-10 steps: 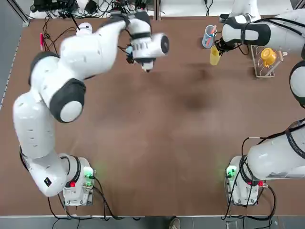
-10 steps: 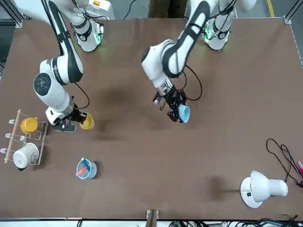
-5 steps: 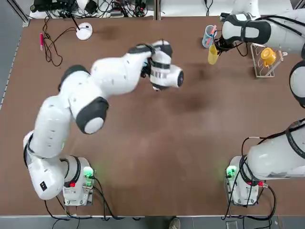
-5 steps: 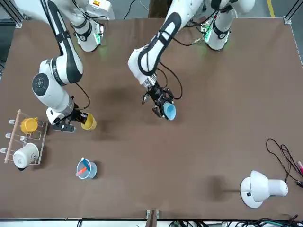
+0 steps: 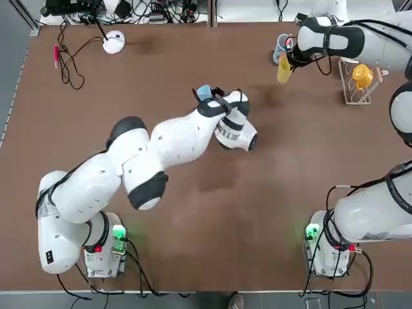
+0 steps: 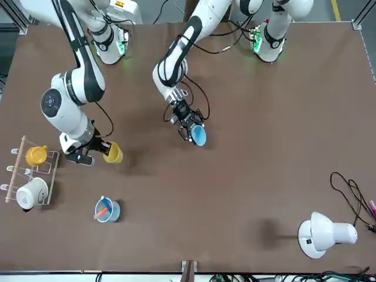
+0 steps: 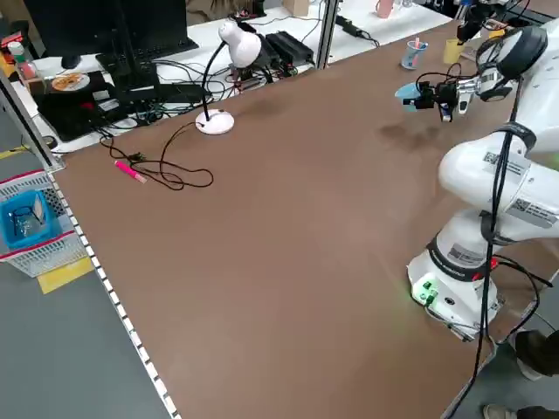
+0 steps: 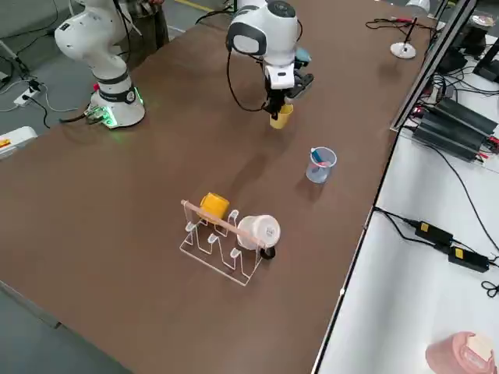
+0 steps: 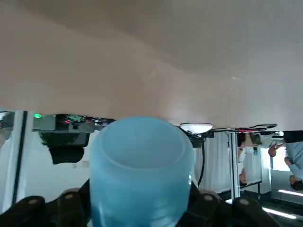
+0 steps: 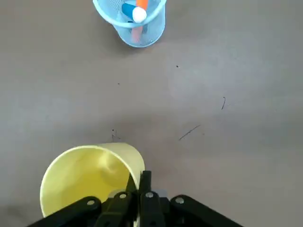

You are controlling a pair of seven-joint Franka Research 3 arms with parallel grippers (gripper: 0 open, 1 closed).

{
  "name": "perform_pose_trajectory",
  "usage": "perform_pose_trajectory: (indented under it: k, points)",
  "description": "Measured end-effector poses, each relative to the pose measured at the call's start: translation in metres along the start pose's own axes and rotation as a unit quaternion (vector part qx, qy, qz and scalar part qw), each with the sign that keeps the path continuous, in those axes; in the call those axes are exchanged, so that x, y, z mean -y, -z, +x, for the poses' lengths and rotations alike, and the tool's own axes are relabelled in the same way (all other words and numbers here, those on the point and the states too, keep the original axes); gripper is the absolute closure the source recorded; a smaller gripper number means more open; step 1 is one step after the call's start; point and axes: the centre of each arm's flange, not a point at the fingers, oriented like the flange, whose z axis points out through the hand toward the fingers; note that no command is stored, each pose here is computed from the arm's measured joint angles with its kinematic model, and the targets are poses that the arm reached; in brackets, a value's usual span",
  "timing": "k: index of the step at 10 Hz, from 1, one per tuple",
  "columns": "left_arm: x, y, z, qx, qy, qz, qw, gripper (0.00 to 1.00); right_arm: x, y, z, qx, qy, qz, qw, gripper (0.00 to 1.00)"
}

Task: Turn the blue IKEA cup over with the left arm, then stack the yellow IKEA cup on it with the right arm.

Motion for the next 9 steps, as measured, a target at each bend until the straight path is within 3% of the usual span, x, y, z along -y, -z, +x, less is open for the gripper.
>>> perform_pose_trajectory:
  k: [4, 5, 9]
  points:
    - [-0.006, 0.013, 0.043, 0.021, 0.024, 0.023, 0.999, 0.23, -0.001, 0.000, 0.001, 0.000, -0.001, 0.000, 1.000, 0.96]
    - [-0.005, 0.014, 0.047, 0.022, 0.035, 0.026, 0.999, 0.18, -0.001, 0.000, 0.001, 0.000, -0.001, 0.000, 1.000, 0.96]
    - [-0.004, 0.016, 0.048, 0.021, 0.072, 0.028, 0.997, 0.13, 0.001, 0.003, 0.002, -0.003, 0.001, 0.001, 1.000, 0.96]
